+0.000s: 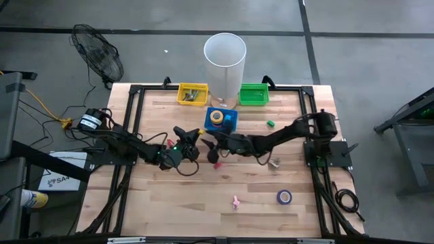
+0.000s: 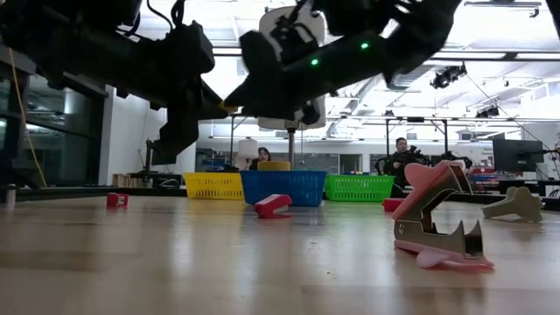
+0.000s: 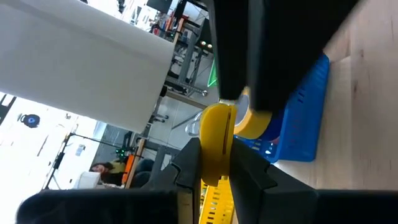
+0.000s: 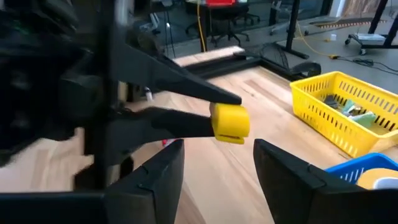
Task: Pick and place Stapler, Stapler remover, tape
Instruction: Put the yellow stapler into the green basket
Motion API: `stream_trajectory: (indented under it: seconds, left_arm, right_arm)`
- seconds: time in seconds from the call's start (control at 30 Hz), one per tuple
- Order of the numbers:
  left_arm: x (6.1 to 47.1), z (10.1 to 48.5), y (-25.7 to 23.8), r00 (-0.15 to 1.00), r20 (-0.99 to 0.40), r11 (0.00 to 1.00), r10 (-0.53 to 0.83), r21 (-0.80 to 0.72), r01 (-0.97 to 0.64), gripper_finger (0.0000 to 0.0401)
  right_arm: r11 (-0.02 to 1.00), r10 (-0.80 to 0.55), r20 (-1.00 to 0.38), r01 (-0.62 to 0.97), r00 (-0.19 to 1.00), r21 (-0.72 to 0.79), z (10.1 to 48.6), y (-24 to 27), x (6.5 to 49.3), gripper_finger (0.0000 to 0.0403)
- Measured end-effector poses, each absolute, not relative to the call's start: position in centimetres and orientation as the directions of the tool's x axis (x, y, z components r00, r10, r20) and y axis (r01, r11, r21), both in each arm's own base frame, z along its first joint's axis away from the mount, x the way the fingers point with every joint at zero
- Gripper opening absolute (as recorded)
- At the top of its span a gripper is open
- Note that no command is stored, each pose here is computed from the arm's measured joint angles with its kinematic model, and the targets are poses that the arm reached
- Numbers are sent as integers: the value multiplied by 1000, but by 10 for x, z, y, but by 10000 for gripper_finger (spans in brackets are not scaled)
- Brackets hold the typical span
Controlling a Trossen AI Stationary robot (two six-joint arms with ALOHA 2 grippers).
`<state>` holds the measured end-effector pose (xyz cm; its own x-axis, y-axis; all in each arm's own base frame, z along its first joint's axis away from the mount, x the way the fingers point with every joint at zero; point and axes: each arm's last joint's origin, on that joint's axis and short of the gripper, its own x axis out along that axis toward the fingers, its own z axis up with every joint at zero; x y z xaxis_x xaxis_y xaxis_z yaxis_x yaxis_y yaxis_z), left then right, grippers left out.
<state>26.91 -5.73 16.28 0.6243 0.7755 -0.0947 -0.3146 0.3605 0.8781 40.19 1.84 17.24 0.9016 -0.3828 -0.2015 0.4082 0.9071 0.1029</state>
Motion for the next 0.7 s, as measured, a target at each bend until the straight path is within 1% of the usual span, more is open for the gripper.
stream_trajectory:
  seconds: [0.17, 0.43, 0.7]
  left_arm:
    - [269, 163, -57, 624, -94, 360, 776, 878, -315, 49]
    - [269, 163, -57, 625, -95, 361, 775, 878, -315, 49]
    - [269, 163, -57, 625, -95, 361, 775, 878, -315, 49]
  right_arm:
    - [896, -395, -227, 428, 890, 122, 171, 14, 411, 184]
    - [879, -424, -206, 455, 882, 141, 173, 13, 411, 185]
    - [873, -434, -204, 466, 877, 142, 173, 12, 411, 176]
